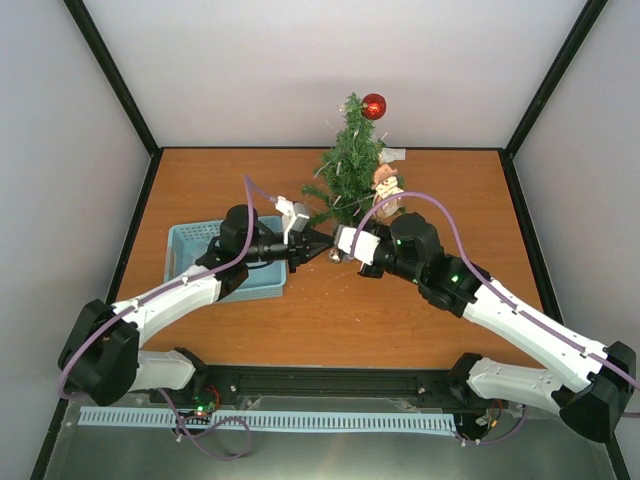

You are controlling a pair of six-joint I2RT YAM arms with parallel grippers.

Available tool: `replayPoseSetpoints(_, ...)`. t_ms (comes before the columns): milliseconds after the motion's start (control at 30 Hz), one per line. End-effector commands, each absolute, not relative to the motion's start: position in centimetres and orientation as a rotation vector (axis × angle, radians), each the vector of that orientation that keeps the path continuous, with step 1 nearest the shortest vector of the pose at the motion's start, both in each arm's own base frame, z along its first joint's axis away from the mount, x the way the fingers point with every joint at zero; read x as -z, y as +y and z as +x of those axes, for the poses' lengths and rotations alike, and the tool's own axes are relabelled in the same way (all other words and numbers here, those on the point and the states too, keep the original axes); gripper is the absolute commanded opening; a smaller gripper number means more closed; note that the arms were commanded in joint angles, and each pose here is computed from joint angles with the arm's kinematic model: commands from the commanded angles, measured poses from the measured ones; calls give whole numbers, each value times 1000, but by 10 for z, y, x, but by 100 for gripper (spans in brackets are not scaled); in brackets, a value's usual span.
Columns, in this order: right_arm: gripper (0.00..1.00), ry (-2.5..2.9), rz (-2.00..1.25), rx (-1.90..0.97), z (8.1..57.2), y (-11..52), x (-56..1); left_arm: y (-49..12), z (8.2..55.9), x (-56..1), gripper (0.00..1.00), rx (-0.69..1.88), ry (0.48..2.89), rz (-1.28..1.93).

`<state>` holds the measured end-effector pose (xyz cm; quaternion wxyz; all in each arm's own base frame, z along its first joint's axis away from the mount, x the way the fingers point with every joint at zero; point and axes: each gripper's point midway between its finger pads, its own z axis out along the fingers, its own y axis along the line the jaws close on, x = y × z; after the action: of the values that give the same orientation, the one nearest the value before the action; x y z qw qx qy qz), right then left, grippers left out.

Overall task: Decorate the small christmas tree
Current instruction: Hang the decoration item on the Christmas tree.

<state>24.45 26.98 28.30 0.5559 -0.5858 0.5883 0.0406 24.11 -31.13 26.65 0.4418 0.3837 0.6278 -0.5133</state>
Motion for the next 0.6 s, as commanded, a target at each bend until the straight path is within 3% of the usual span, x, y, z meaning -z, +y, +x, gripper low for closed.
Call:
replayPoseSetpoints(0, 3, 1418, -1380, -39, 253, 262, -274, -314, 251, -264, 1, 1207, 1566, 957)
replayPoseSetpoints(567, 3, 1467, -1390, 33, 281, 262, -253, -306, 290, -247, 1, 1107, 1686, 824)
